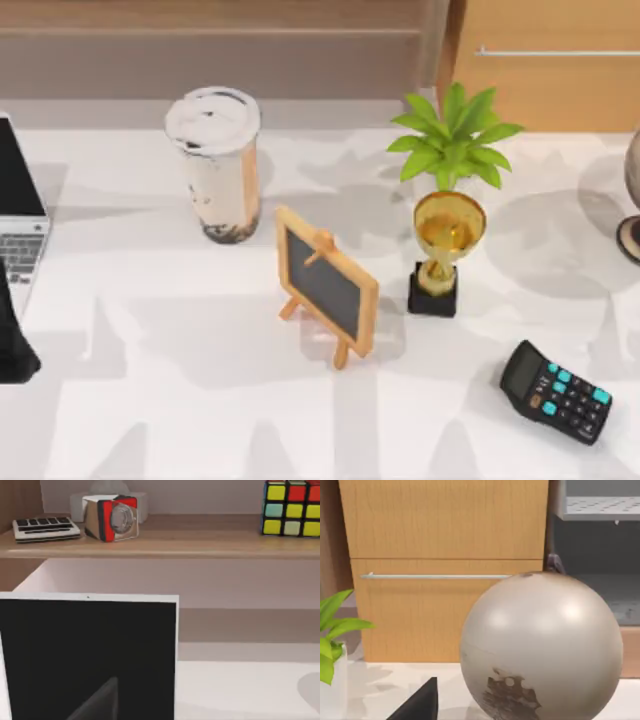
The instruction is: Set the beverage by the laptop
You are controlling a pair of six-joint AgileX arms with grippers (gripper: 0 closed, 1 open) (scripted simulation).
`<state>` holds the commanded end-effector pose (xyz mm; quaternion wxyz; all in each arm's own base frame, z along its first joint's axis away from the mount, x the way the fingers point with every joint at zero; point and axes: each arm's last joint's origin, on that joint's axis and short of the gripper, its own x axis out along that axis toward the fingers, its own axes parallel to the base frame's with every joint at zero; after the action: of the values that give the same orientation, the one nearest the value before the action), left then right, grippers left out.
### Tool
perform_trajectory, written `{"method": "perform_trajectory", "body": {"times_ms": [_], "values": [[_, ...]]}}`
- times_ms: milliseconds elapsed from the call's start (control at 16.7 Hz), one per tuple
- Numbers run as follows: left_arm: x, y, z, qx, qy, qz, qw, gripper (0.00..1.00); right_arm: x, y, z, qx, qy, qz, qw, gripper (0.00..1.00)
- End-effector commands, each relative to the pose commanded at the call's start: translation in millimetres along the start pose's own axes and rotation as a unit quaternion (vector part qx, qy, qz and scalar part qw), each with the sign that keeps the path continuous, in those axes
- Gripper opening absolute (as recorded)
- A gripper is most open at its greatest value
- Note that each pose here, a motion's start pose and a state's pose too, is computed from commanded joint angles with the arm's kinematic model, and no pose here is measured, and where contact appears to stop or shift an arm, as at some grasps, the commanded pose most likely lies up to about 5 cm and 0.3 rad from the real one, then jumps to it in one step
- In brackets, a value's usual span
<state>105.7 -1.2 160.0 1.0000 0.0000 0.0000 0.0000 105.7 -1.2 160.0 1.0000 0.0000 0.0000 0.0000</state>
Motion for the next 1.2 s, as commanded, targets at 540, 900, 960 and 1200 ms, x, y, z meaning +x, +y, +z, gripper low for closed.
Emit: {"method": "perform_trajectory", "body": {"times_ms": [540,900,960,1200], "values": [[12,-11,51,-0.037,0.076,-0.021,0.996,1.00,0,0,0,0.000,0.000,0.000,1.000,1.00],[80,-48,103,-0.057,0.236,-0.035,0.969,1.00,0,0,0,0.000,0.000,0.000,1.000,1.00],[95,-59,107,-0.055,0.264,-0.035,0.962,1.00,0,0,0,0.000,0.000,0.000,1.000,1.00],[155,-108,101,-0.034,0.360,-0.028,0.932,1.00,0,0,0,0.000,0.000,0.000,1.000,1.00]]}}
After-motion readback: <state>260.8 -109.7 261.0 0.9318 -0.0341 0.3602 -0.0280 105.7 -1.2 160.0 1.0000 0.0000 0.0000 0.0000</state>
